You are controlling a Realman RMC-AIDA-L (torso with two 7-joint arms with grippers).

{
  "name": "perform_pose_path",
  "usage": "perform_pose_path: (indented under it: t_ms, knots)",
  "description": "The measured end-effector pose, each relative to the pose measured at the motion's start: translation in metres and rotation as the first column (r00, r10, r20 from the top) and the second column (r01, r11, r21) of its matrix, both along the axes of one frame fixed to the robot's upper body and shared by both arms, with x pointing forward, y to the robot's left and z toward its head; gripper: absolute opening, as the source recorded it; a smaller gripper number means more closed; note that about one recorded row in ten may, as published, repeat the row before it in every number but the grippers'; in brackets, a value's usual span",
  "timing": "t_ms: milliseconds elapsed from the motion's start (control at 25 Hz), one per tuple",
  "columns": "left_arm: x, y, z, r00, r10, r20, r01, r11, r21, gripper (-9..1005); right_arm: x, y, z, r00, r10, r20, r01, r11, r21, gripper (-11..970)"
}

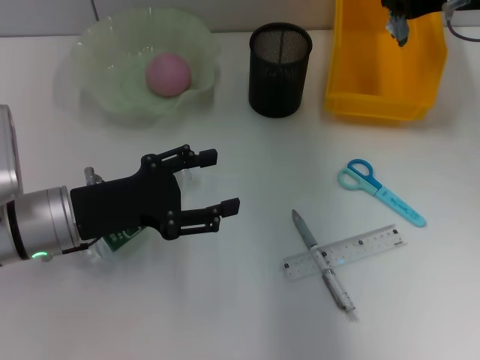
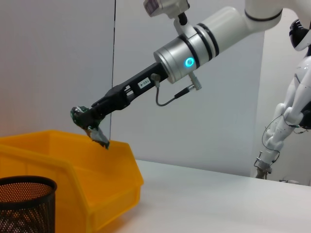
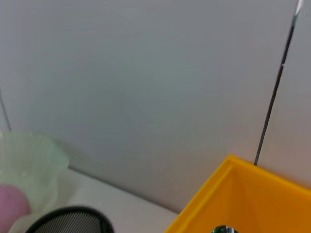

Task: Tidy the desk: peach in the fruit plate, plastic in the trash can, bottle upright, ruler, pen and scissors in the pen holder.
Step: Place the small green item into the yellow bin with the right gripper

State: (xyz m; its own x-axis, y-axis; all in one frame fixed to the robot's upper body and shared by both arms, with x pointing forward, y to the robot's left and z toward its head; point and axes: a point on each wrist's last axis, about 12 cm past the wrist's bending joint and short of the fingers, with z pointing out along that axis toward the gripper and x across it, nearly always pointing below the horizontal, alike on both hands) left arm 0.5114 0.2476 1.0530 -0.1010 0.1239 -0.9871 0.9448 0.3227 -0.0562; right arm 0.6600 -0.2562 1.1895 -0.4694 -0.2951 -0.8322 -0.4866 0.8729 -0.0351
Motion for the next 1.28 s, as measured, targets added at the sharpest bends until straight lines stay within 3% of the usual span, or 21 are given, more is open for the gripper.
perform_pose_path:
  t_ms: [480, 880, 1280]
  knots:
    - [0.002, 0.0, 0.002, 1.0, -0.003, 0.001, 0.003, 1.0, 0.002, 831, 0.012, -0.006, -0.029, 0.986, -0.097, 0.132, 0.08, 0.988, 0.13, 191]
    - [0.004, -0.001, 0.003, 1.0, -0.006, 0.008, 0.006, 1.0, 0.004, 831, 0.012, -0.009, -0.047, 0.957, -0.16, 0.243, 0.099, 0.964, 0.247, 192]
    - [0.004, -0.001, 0.004, 1.0, -0.008, 0.01, 0.008, 1.0, 0.003, 831, 0.007, -0.014, -0.066, 0.933, -0.19, 0.305, 0.124, 0.967, 0.225, 192]
